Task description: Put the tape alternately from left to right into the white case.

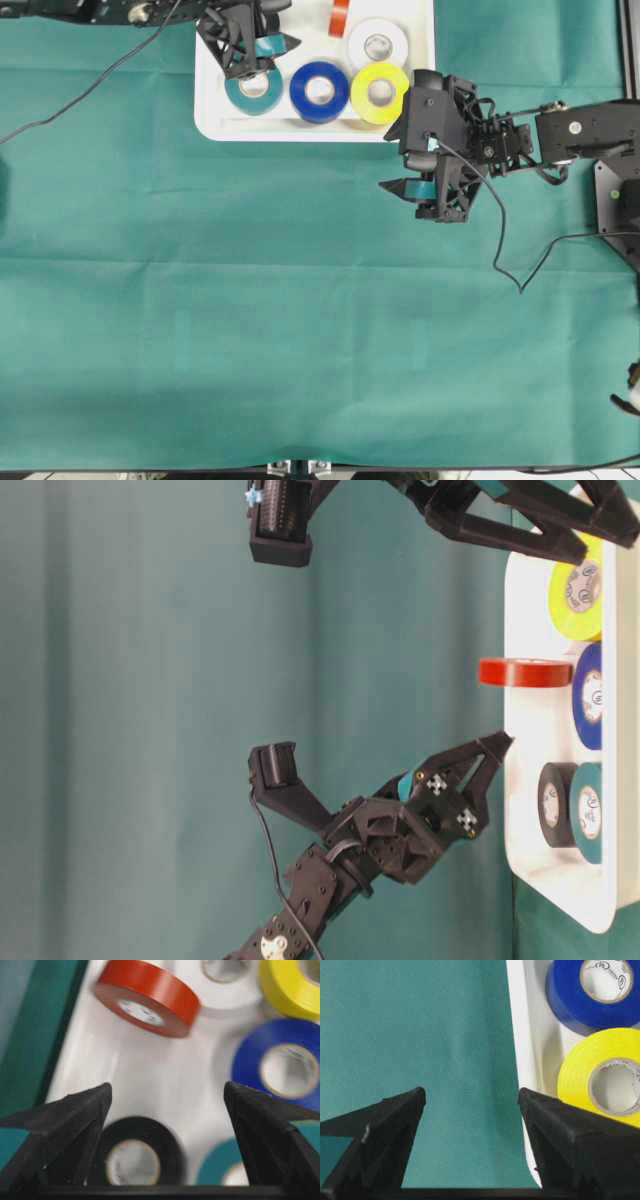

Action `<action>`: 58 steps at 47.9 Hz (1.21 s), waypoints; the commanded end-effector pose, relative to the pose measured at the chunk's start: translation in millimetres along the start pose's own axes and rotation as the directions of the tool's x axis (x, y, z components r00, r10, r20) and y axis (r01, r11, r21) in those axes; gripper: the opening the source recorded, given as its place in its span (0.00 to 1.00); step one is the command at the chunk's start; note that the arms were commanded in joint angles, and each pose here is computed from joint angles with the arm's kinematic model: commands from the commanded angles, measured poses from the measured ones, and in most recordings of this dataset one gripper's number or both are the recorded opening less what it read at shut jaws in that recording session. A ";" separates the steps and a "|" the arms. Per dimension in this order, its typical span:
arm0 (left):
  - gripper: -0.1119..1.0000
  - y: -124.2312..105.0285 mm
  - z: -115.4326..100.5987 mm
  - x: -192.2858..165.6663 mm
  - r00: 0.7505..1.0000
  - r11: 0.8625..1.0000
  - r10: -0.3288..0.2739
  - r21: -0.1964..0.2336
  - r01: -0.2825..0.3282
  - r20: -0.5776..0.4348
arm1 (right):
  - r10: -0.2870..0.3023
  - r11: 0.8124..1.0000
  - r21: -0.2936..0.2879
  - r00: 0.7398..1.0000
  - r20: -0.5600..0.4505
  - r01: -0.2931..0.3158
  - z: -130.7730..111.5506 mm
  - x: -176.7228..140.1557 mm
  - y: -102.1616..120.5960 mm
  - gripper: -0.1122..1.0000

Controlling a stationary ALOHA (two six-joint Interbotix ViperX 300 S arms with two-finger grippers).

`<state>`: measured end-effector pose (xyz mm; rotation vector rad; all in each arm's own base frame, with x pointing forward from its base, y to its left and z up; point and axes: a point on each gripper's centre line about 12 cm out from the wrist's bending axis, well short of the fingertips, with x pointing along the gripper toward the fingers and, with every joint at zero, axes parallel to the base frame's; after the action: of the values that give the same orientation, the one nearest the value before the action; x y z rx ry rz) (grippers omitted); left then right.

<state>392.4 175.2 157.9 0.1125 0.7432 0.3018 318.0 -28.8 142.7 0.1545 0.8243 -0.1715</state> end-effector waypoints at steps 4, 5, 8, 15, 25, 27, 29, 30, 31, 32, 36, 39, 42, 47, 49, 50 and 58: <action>0.78 -18.4 4.9 -22.3 0.999 0.999 -0.028 0.027 0.027 0.033 | 0.007 1.000 -0.001 1.000 0.023 -0.007 5.7 -2.6 1.6 0.86; 0.78 -21.0 4.7 -24.1 0.999 0.999 -0.032 0.031 0.031 0.034 | 0.008 1.000 0.000 1.000 0.025 -0.008 6.4 -2.6 1.7 0.86; 0.78 -28.7 3.8 -29.9 0.998 0.998 -0.046 0.041 0.045 0.037 | 0.007 1.000 -0.001 1.000 0.023 -0.007 5.7 -2.6 1.6 0.86; 0.78 -47.5 0.2 -41.3 0.996 0.994 -0.082 0.069 0.079 0.040 | 0.009 1.000 0.000 1.000 0.026 -0.009 6.5 -2.6 1.8 0.86; 0.78 -73.5 0.1 -57.4 0.989 0.985 -0.135 0.114 0.128 0.056 | 0.008 1.000 0.000 1.000 0.025 -0.008 6.4 -2.6 1.7 0.86; 0.78 -78.6 0.1 -59.4 0.988 0.983 -0.145 0.123 0.137 0.058 | 0.008 1.000 0.000 1.000 0.025 -0.008 6.4 -2.6 1.7 0.86; 0.78 -84.2 -0.5 -61.4 0.986 0.980 -0.157 0.132 0.148 0.058 | 0.008 1.000 0.000 1.000 0.025 -0.008 6.4 -2.6 1.7 0.86; 0.78 -86.6 -1.3 -62.1 0.985 0.979 -0.162 0.136 0.154 0.055 | 0.009 1.000 0.000 1.000 0.026 -0.009 6.5 -2.6 1.8 0.86; 0.78 -89.5 -2.0 -62.9 0.984 0.977 -0.168 0.141 0.160 0.053 | 0.008 1.000 0.000 1.000 0.025 -0.008 6.4 -2.6 1.7 0.86; 0.78 -92.3 -2.1 -63.8 0.983 0.975 -0.174 0.146 0.165 0.052 | 0.008 1.000 0.000 1.000 0.025 -0.008 6.4 -2.6 1.7 0.86; 0.78 -103.9 -5.5 -66.5 0.979 0.968 -0.199 0.165 0.190 0.039 | 0.008 1.000 0.000 1.000 0.025 -0.008 6.4 -2.6 1.7 0.86; 0.78 -112.4 -8.1 -68.5 0.976 0.962 -0.218 0.178 0.209 0.030 | 0.008 1.000 0.000 1.000 0.025 -0.008 6.4 -2.6 1.7 0.86; 0.78 -119.8 -10.0 -70.0 0.972 0.956 -0.233 0.191 0.225 0.022 | 0.007 1.000 -0.001 1.000 0.023 -0.007 5.7 -2.6 1.6 0.86; 0.78 -130.8 -11.2 -72.7 0.967 0.946 -0.256 0.212 0.247 0.016 | 0.009 1.000 0.000 1.000 0.026 -0.009 6.5 -2.6 1.8 0.86; 0.78 -135.1 -11.0 -73.9 0.964 0.942 -0.265 0.220 0.255 0.016 | 0.009 1.000 -0.001 1.000 0.027 -0.009 6.7 -2.6 1.9 0.86; 0.78 -136.8 -11.6 -74.3 0.963 0.940 -0.268 0.223 0.258 0.015 | 0.010 1.000 -0.001 1.000 0.029 -0.010 6.8 -2.6 2.0 0.86; 0.78 -150.5 -14.0 -77.2 0.955 0.930 -0.295 0.233 0.285 0.011 | 0.020 1.000 -0.001 0.999 0.043 -0.020 8.0 -2.7 3.1 0.86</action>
<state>366.3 14.4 160.5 0.2264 0.7593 -0.0610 319.3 -28.2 143.9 0.1566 0.8106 -0.1647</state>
